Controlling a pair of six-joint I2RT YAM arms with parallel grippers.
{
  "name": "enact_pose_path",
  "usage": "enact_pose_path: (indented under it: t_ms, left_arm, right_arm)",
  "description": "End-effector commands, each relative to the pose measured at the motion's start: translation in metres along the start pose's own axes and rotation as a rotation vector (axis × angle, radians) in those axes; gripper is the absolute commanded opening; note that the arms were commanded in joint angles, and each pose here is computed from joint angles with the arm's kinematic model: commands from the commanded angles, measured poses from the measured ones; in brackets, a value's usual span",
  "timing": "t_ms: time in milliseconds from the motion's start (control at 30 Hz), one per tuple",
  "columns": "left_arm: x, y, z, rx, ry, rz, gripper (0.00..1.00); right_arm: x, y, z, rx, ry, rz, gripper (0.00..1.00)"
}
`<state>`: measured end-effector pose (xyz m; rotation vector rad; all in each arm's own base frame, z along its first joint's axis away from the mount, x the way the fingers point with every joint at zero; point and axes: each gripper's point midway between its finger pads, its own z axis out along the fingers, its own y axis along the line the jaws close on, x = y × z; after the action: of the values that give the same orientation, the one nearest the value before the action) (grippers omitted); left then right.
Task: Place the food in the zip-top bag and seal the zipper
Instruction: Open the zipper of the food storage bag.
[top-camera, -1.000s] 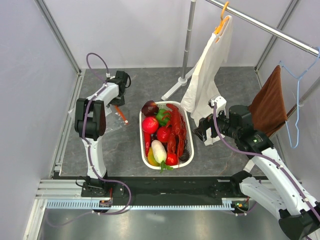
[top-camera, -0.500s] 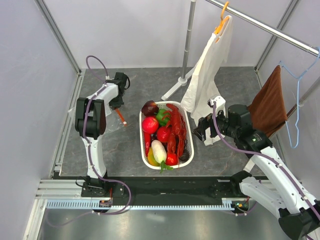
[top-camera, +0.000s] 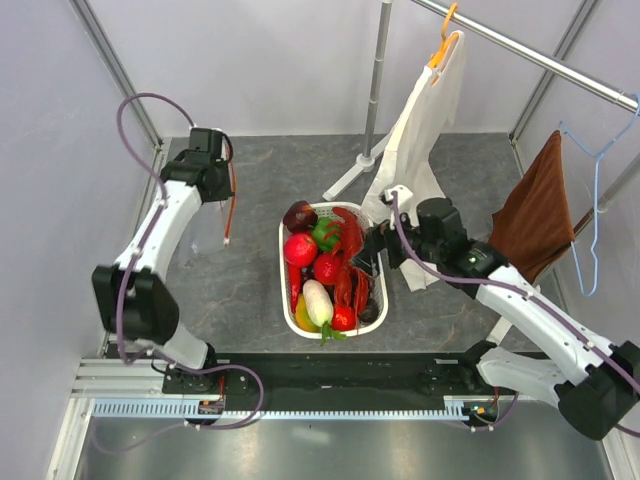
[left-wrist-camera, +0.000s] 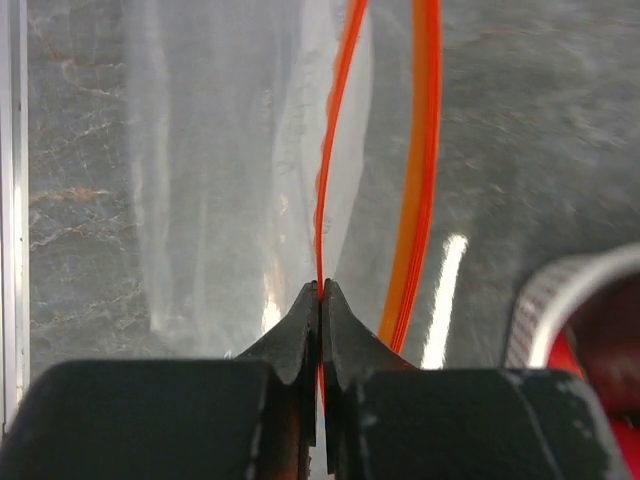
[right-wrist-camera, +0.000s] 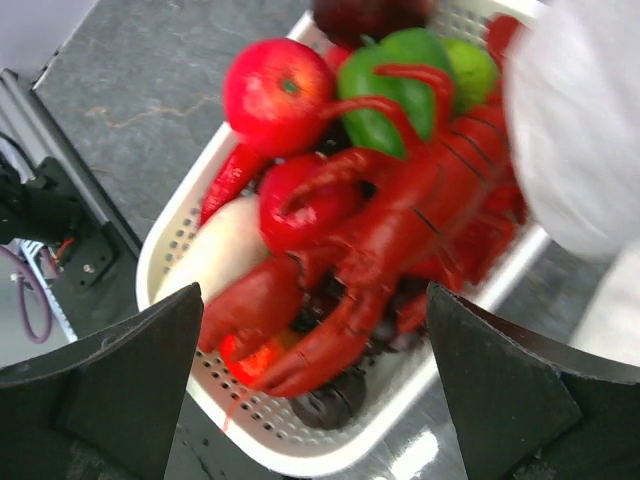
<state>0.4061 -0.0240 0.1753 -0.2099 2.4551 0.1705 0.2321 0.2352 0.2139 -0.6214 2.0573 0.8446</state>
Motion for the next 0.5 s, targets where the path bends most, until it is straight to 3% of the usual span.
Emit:
enact_pose_path:
  t_ms: [0,267,467]
  left_arm:
    - [0.0,-0.006,-0.058,0.18,-0.099,0.117,0.02]
    - [-0.002,-0.008,-0.113,0.278,-0.201,0.053,0.02]
    - [-0.002,-0.015,-0.132,0.349,-0.229,-0.009,0.02]
  right_arm:
    - [-0.059,0.039,0.013,-0.069,-0.13,-0.004,0.99]
    - [-0.135,0.099,0.063,-0.161,-0.213,0.108,0.99]
    - [-0.141,0.163,0.114,-0.281,-0.192,0.135,0.95]
